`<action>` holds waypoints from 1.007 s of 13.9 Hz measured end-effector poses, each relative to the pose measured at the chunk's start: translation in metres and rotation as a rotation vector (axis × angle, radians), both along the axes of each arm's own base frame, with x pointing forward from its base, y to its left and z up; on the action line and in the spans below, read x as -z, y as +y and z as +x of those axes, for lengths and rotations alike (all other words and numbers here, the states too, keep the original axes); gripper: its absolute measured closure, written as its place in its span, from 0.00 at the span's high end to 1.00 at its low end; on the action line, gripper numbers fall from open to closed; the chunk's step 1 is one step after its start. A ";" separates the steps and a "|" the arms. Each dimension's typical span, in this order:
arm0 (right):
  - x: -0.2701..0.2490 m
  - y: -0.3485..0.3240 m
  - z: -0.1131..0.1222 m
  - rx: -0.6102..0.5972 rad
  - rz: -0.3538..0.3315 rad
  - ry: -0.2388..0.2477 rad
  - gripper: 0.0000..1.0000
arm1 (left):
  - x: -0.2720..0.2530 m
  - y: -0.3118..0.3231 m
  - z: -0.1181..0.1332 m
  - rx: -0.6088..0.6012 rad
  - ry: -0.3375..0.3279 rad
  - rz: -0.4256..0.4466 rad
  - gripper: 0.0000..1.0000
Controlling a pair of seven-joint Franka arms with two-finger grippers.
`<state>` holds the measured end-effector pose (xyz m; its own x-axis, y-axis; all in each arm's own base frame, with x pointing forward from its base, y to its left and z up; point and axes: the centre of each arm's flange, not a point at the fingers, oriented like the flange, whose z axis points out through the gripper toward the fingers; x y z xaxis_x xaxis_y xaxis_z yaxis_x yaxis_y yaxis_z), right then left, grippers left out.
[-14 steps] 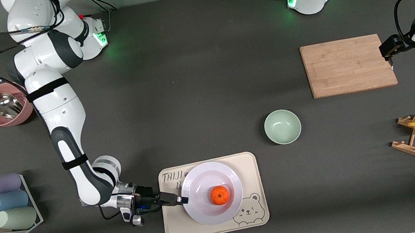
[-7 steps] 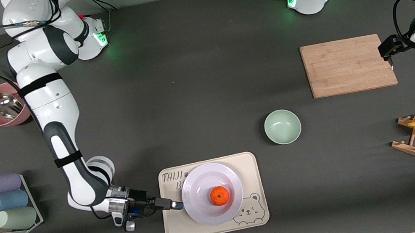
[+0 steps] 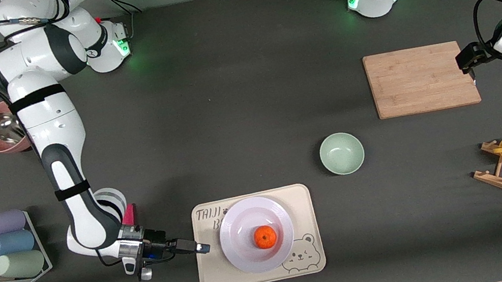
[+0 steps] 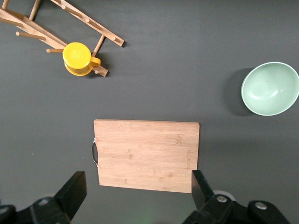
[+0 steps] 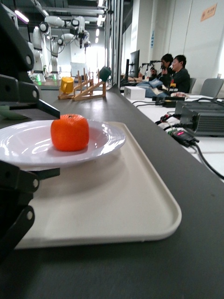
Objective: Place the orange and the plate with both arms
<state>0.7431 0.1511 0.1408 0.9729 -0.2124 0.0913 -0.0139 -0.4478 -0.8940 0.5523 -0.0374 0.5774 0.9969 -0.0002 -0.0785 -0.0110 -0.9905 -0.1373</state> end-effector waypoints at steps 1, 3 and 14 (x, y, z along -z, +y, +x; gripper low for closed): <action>-0.003 -0.008 -0.002 -0.011 -0.030 0.009 0.48 | 0.000 0.000 0.000 0.000 -0.001 0.000 1.00; -0.019 -0.033 -0.005 -0.029 -0.121 0.031 0.49 | 0.000 0.000 0.000 0.001 -0.002 0.000 1.00; -0.217 -0.158 -0.079 -0.259 -0.671 0.087 0.75 | -0.001 -0.001 0.001 0.002 -0.006 -0.001 1.00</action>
